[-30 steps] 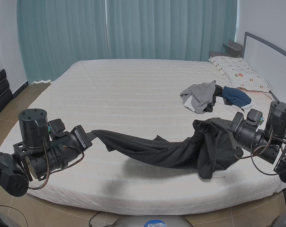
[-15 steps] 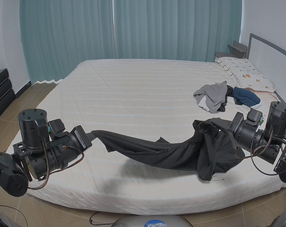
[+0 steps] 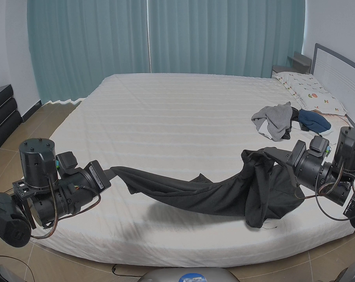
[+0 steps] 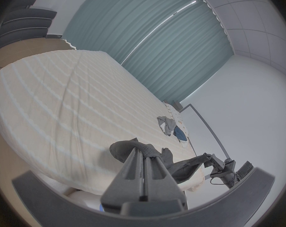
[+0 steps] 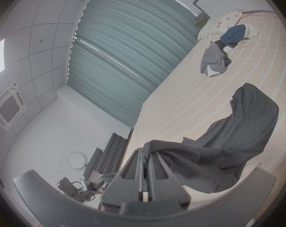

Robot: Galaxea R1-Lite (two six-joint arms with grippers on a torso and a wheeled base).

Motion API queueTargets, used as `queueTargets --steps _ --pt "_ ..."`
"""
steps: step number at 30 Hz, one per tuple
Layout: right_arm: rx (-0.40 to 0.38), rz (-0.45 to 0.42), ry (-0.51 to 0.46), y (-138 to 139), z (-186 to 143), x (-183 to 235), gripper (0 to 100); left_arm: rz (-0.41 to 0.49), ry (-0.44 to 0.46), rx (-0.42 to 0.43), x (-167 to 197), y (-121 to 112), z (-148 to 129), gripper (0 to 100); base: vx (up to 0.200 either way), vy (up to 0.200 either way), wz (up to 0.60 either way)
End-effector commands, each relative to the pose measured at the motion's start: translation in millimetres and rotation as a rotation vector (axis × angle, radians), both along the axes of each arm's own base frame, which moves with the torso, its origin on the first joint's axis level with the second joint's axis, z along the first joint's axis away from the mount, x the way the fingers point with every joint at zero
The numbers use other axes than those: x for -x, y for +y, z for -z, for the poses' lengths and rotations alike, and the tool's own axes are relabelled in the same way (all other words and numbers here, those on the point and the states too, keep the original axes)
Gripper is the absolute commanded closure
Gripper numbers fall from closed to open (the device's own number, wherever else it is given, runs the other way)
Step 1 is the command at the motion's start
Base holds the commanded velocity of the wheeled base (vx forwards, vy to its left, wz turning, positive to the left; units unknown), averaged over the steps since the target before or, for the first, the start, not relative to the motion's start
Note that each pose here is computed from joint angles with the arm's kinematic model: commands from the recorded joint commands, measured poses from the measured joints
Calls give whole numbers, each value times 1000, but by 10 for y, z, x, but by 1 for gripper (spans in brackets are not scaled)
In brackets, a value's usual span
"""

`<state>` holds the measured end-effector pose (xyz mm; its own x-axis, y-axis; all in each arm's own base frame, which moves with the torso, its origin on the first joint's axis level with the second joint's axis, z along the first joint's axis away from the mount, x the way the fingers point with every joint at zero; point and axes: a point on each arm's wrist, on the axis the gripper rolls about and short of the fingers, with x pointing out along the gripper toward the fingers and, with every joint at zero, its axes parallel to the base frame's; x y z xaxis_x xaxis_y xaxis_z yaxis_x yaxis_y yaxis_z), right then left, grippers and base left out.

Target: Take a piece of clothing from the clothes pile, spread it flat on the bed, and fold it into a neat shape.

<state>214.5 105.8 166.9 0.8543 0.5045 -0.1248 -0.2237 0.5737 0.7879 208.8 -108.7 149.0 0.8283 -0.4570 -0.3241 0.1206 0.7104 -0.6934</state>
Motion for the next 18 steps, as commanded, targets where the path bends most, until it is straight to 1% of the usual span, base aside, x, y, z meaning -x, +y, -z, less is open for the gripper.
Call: queueTargets --steps 1,6,10,15,16,17,18 --pt "3 -6 5 -47 26 130 100 29 3 -6 123 -41 -33 100 -200 0 0" --pt "-8 -30 -17 -91 -22 334 100 39 -1 -26 263 -108 -68 100 -200 0 0" --pt "-18 -49 -55 -114 -84 492 100 45 -23 -29 364 -118 -115 100 -200 0 0" --pt "-23 -10 -175 -234 -324 723 100 48 -68 -17 521 -68 -271 100 -200 0 0" --pt "-24 -6 -225 -291 -430 813 100 42 -89 -16 576 -24 -342 100 -200 0 0" --pt "-26 -3 -251 -321 -490 861 100 40 -103 -16 607 1 -388 100 -200 0 0" --pt "-29 0 -281 -362 -572 928 100 41 -124 -12 653 36 -462 100 0 0 0"
